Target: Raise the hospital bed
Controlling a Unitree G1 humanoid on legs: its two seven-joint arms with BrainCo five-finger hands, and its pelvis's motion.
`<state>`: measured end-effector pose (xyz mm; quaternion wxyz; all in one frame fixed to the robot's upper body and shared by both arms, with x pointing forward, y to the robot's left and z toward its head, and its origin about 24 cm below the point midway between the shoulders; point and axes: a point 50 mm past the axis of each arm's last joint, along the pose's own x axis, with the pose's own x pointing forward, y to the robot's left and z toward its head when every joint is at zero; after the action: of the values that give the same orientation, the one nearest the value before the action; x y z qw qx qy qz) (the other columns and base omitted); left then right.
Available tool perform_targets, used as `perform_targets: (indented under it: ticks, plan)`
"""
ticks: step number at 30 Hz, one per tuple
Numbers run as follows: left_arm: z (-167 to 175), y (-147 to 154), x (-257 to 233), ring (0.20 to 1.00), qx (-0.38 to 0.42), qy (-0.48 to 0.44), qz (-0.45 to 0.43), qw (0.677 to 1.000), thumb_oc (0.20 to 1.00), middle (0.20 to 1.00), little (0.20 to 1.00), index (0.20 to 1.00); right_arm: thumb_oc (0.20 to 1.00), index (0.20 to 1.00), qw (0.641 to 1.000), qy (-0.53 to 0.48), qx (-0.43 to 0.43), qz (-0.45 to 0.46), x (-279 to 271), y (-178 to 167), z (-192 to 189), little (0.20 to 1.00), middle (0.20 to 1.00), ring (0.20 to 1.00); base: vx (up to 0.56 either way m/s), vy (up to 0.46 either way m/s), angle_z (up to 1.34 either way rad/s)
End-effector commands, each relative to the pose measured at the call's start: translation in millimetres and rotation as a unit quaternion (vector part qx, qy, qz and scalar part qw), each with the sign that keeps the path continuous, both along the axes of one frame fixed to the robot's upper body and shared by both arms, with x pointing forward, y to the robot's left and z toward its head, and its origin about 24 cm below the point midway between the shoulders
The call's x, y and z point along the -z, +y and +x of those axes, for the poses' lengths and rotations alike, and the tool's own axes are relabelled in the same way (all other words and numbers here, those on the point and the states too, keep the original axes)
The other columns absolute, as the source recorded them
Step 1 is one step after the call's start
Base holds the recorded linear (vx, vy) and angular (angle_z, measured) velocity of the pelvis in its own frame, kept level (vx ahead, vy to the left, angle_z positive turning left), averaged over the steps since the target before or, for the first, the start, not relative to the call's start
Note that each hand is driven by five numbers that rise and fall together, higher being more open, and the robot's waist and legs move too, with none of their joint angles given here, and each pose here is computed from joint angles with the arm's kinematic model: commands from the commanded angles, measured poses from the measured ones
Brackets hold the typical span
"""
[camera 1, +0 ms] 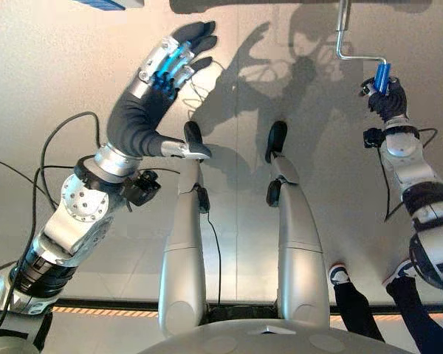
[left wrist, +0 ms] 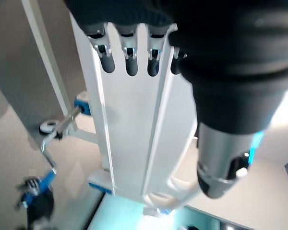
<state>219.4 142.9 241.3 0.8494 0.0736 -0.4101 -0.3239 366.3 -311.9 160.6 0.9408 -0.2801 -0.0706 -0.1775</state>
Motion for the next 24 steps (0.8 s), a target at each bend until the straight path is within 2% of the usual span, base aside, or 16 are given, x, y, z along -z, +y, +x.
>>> perform_targets:
  ticks: [1, 4, 10, 11, 13, 16, 17, 19, 24]
  plan:
    - [-20, -12, -15, 1.000, 0.060, -0.045, -0.014, 0.997, 1.000, 1.000, 1.000, 1.000, 0.200, 0.200, 0.983, 0.101, 0.151, 0.000, 4, -72, -29, 0.200, 0.200, 0.200, 0.00, -0.003, 0.06]
    - [-17, -18, -16, 1.000, 0.069, -0.045, -0.022, 0.996, 1.000, 1.000, 1.000, 1.000, 0.200, 0.200, 0.978, 0.159, 0.135, -0.032, 19, -54, -17, 0.200, 0.200, 0.200, 0.00, -0.003, 0.03]
    - [-11, -26, -19, 1.000, 0.076, -0.049, -0.047, 0.995, 1.000, 1.000, 1.000, 1.000, 0.200, 0.200, 0.965, 0.233, 0.027, -0.115, 48, 19, 15, 0.200, 0.200, 0.200, 0.00, 0.000, 0.00]
    - [-11, -26, -19, 1.000, 0.076, -0.049, -0.047, 0.995, 1.000, 1.000, 1.000, 1.000, 0.200, 0.200, 0.965, 0.233, 0.027, -0.115, 48, 19, 15, 0.200, 0.200, 0.200, 0.00, 0.000, 0.00]
    - [-9, -29, -21, 1.000, 0.073, -0.049, -0.058, 0.994, 1.000, 1.000, 1.000, 1.000, 0.200, 0.200, 0.947, 0.260, -0.058, -0.181, 64, 81, 29, 0.200, 0.200, 0.200, 0.00, 0.000, 0.00]
    - [-8, -30, -21, 1.000, 0.072, -0.043, -0.084, 0.993, 1.000, 1.000, 1.000, 1.000, 0.200, 0.200, 0.938, 0.251, -0.123, -0.206, 69, 134, 36, 0.200, 0.200, 0.200, 0.00, -0.007, -0.05]
    - [-8, -29, -21, 1.000, 0.071, -0.043, -0.084, 0.993, 1.000, 1.000, 1.000, 1.000, 0.200, 0.200, 0.938, 0.251, -0.123, -0.207, 69, 135, 36, 0.200, 0.200, 0.200, 0.00, 0.021, -0.03]
    - [-6, -29, -16, 1.000, 0.064, -0.026, -0.105, 0.992, 1.000, 1.000, 1.000, 1.000, 0.200, 0.200, 0.932, 0.233, -0.191, -0.203, 73, 185, 35, 0.200, 0.200, 0.200, 0.04, 0.058, -0.04]
    - [-5, -25, -16, 1.000, 0.044, -0.026, -0.123, 0.991, 1.000, 1.000, 1.000, 1.000, 0.200, 0.200, 0.913, 0.187, -0.270, -0.240, 62, 246, 31, 0.200, 0.200, 0.200, 0.00, 0.030, -0.03]
